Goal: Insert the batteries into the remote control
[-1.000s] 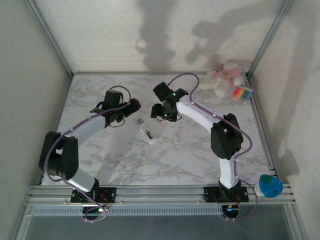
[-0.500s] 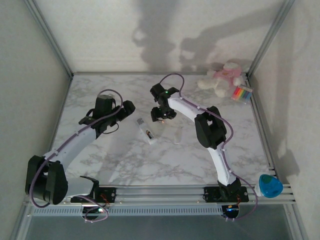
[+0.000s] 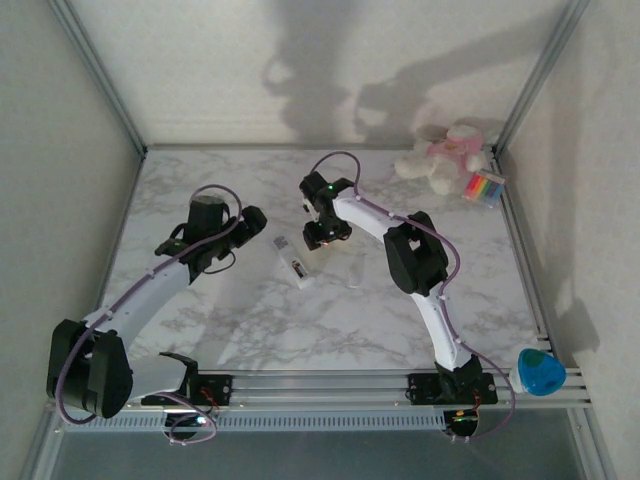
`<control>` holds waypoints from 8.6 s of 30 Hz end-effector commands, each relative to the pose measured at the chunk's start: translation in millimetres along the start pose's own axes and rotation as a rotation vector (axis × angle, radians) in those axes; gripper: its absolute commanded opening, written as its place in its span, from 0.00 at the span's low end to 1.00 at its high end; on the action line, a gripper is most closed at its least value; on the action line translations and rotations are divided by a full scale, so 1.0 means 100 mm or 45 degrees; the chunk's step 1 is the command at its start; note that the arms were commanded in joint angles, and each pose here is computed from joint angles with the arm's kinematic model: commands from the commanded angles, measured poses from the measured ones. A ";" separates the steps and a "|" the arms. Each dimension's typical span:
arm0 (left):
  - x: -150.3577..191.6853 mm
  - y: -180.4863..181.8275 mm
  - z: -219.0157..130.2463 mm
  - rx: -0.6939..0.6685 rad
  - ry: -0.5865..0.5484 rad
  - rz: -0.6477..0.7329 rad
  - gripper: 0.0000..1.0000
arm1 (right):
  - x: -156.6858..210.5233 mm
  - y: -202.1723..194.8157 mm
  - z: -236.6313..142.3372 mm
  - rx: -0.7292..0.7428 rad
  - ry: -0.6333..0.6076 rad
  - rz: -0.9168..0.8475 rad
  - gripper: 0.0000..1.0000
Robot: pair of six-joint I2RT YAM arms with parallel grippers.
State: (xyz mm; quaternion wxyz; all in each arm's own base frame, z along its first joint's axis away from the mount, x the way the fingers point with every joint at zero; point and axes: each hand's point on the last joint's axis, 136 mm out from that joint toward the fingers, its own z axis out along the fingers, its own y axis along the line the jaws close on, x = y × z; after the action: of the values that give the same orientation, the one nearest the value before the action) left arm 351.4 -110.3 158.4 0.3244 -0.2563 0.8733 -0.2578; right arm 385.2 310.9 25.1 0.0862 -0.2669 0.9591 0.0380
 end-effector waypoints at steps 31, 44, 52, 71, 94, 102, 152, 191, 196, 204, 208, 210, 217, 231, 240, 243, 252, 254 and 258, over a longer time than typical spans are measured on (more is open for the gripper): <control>0.08 -0.08 -0.28 0.110 -0.007 0.094 0.99 | 0.01 0.24 -0.04 0.035 -0.037 -0.116 0.21; 0.16 0.00 -0.24 0.109 0.010 0.098 0.99 | 0.19 0.51 -0.48 -0.053 -0.053 -0.047 0.19; 0.15 0.03 -0.26 0.102 -0.010 0.106 1.00 | 0.50 0.82 -0.54 -0.077 0.019 -0.041 0.19; 0.13 0.06 -0.37 0.089 -0.041 0.140 0.99 | 0.59 0.92 -0.32 -0.098 0.091 -0.012 0.17; 0.15 0.08 -0.31 0.083 -0.032 0.133 1.00 | 0.64 1.02 -0.49 -0.121 0.054 0.014 0.16; 0.15 0.08 -0.31 0.084 -0.028 0.137 0.99 | 0.71 1.00 -0.37 -0.096 0.087 0.021 0.16; 0.12 -0.14 -0.11 0.093 -0.032 0.415 1.00 | 0.56 0.78 -0.89 -0.107 -0.165 0.149 0.63; 1.37 -0.10 0.83 -0.088 0.658 1.369 0.82 | 1.36 -0.02 -1.16 -0.356 -0.361 0.538 0.99; 1.39 -0.09 0.86 -0.081 0.667 1.367 0.82 | 1.37 0.00 -1.14 -0.371 -0.352 0.557 0.99; 1.43 -0.07 0.91 -0.069 0.690 1.369 0.83 | 1.40 -0.02 -1.15 -0.358 -0.349 0.554 0.99; 1.43 -0.08 0.92 -0.061 0.688 1.363 0.84 | 1.43 -0.03 -1.14 -0.355 -0.348 0.560 0.99; 1.41 -0.09 0.93 -0.070 0.679 1.364 0.84 | 1.45 -0.03 -1.12 -0.355 -0.342 0.564 0.99; 1.37 -0.13 0.94 -0.060 0.669 1.345 0.84 | 1.51 0.02 -1.01 -0.390 -0.313 0.575 0.99; 1.04 -0.40 0.90 0.018 0.530 1.196 0.85 | 1.50 0.31 -0.73 -0.381 -0.282 0.522 0.89; 0.39 -0.47 0.58 0.047 0.309 0.979 0.86 | 1.24 0.78 -0.36 -0.260 -0.245 0.420 0.81; 0.31 -0.41 0.51 0.036 0.282 0.933 0.86 | 1.14 0.81 -0.30 -0.195 -0.254 0.378 0.82; 0.25 -0.32 0.37 0.047 0.252 0.866 0.87 | 1.07 0.80 -0.09 -0.044 -0.174 0.301 0.83; 0.25 -0.32 0.34 0.050 0.250 0.865 0.87 | 1.06 0.77 -0.08 -0.015 -0.173 0.302 0.83; 0.25 -0.32 0.32 0.056 0.247 0.860 0.87 | 1.06 0.67 -0.09 0.039 -0.175 0.326 0.82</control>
State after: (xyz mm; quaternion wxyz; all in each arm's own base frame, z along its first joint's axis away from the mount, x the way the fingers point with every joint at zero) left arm 370.4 -159.8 138.2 0.3071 0.0866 0.9331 -0.1657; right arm 252.6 329.7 23.5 0.1430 -0.1419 0.9743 0.1007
